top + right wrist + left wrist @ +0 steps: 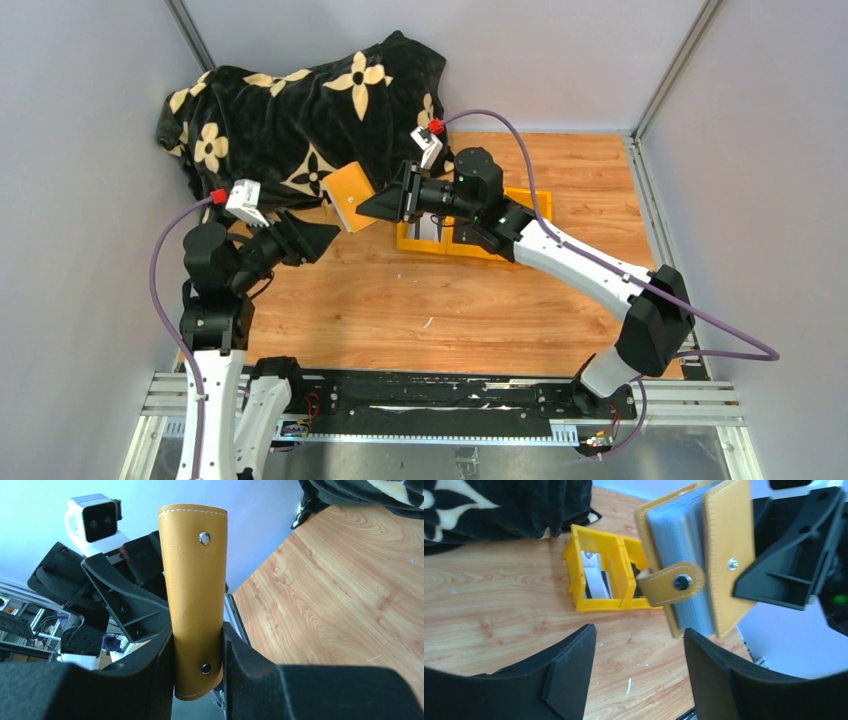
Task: Take the credit cards out of the card holder
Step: Open the card holder.
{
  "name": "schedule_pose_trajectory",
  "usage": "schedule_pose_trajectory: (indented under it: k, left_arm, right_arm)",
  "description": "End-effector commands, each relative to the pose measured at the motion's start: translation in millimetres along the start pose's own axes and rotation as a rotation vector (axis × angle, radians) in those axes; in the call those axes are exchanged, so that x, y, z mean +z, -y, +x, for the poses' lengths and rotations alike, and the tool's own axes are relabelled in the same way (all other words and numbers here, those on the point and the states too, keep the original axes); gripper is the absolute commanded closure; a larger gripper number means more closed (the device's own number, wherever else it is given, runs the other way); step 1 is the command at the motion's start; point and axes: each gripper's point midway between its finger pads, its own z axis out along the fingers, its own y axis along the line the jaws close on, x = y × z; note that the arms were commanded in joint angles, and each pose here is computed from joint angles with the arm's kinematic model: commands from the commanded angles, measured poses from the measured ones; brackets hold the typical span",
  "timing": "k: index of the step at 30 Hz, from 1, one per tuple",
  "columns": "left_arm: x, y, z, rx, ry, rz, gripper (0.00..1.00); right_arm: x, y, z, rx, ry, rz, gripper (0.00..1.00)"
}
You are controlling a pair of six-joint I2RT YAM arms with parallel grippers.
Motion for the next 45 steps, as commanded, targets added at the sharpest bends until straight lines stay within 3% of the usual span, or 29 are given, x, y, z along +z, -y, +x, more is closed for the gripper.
schedule_pose_trajectory:
  k: [1,4,16,28,37,42,45]
  left_arm:
    - [-6.8,13.6,-16.9,0.092,0.091,0.033,0.35]
    - [-10.3,-2.4,-35.5,0.106,0.178,-0.084,0.43]
    - [-27.3,-32.4,-52.5,0.09,0.297,-0.289,0.43]
    - [-20.6,-34.4,-24.2,-0.048,0.217,-0.26,0.45]
    - [-27.0,-41.7,-29.6,-0.098,0.261,-0.321,0.6]
    - [-25.2,-41.8,-29.2,-0.13,0.262,-0.319,0.6]
    - [-21.4,-31.8,-31.2,-0.145,0.264,-0.262,0.54]
  right_arm:
    - [1.2,-40.7,-10.0,-0.04,0.059,-0.087,1.0]
    - [6.1,-43.7,-3.4,-0.035,0.055,-0.079,1.0]
    - [9.3,-52.8,-4.7,-0.017,0.103,-0.054,1.0]
    - [8.6,-56.5,-8.2,-0.031,0.123,-0.062,1.0]
    - [5.8,-66.6,-10.0,-0.032,0.135,-0.113,1.0]
    - [6.0,-74.4,-7.8,-0.036,0.132,-0.168,1.0]
    - [6.6,-75.9,-7.3,-0.038,0.127,-0.178,1.0]
